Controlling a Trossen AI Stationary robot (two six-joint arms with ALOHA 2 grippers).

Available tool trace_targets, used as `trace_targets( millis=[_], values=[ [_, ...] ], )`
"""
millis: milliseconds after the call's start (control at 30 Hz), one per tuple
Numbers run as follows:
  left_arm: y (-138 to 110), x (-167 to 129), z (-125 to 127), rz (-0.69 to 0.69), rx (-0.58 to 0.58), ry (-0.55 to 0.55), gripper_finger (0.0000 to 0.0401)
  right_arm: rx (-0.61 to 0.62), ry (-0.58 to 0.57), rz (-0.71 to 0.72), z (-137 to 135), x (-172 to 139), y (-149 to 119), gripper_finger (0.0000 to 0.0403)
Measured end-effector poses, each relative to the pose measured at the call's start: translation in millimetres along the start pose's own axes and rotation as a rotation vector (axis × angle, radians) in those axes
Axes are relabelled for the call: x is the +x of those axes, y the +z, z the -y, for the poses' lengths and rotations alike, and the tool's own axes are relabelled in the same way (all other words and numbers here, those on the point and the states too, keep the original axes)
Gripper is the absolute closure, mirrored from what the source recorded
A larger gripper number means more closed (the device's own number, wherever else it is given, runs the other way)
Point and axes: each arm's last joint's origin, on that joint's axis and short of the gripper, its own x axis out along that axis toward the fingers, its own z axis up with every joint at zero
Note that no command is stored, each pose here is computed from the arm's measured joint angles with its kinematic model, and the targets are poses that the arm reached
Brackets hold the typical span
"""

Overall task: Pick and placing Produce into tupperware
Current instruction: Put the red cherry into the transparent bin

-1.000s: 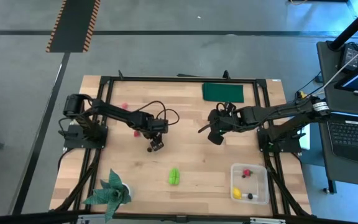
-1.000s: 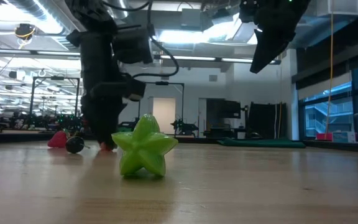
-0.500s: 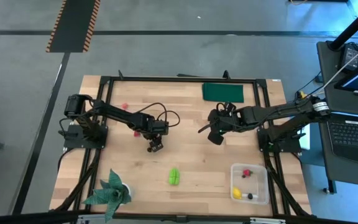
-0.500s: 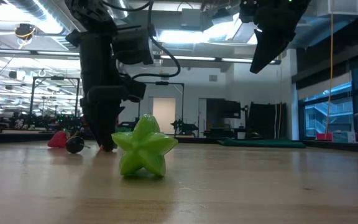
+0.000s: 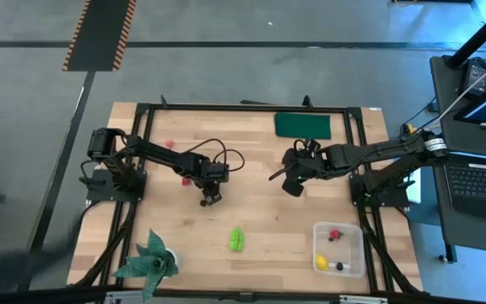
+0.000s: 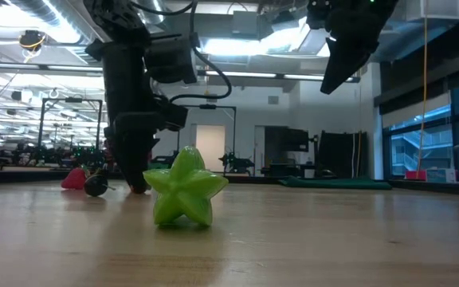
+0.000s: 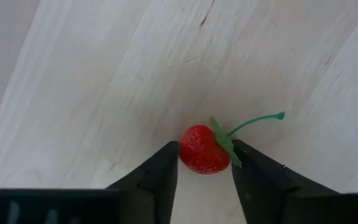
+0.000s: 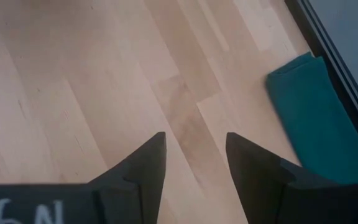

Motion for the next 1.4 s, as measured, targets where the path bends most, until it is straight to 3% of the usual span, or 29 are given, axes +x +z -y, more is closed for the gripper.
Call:
trace_targets(
  millis=[300, 533, 667, 967, 1133, 1400],
  values=[
    [13.1, -10.0, 8.1, 0.011, 0.006, -0.056, 0.0320, 0.002, 0.000, 0.000, 0.0, 0.0, 0.0, 0.0232],
    [39.2, -31.4, 11.6, 0.066, -0.035, -0.141, 0.0318, -0.006, -0.004, -0.016, 1.2, -0.9, -1.8, 0.0232],
    [60.2, -48.7, 13.9, 0.165, -0.012, -0.181, 0.0313, -0.017, -0.014, -0.036, 8.2, -9.2, -6.8, 0.0232],
    [101.2, -80.0, 21.3, 0.464, 0.062, -0.349, 0.0315, 0.077, 0.038, 0.080, 29.5, -44.4, -10.7, 0.0232],
    [117.1, -74.7, 28.5, 0.526, 0.083, -0.394, 0.0306, 0.133, 0.060, 0.119, 36.7, -55.6, -13.0, 0.0232],
    [146.8, -27.5, 46.0, 0.488, 0.111, -0.416, 0.0315, 0.161, 0.075, 0.146, 39.0, -60.1, -12.7, 0.0232]
  ],
)
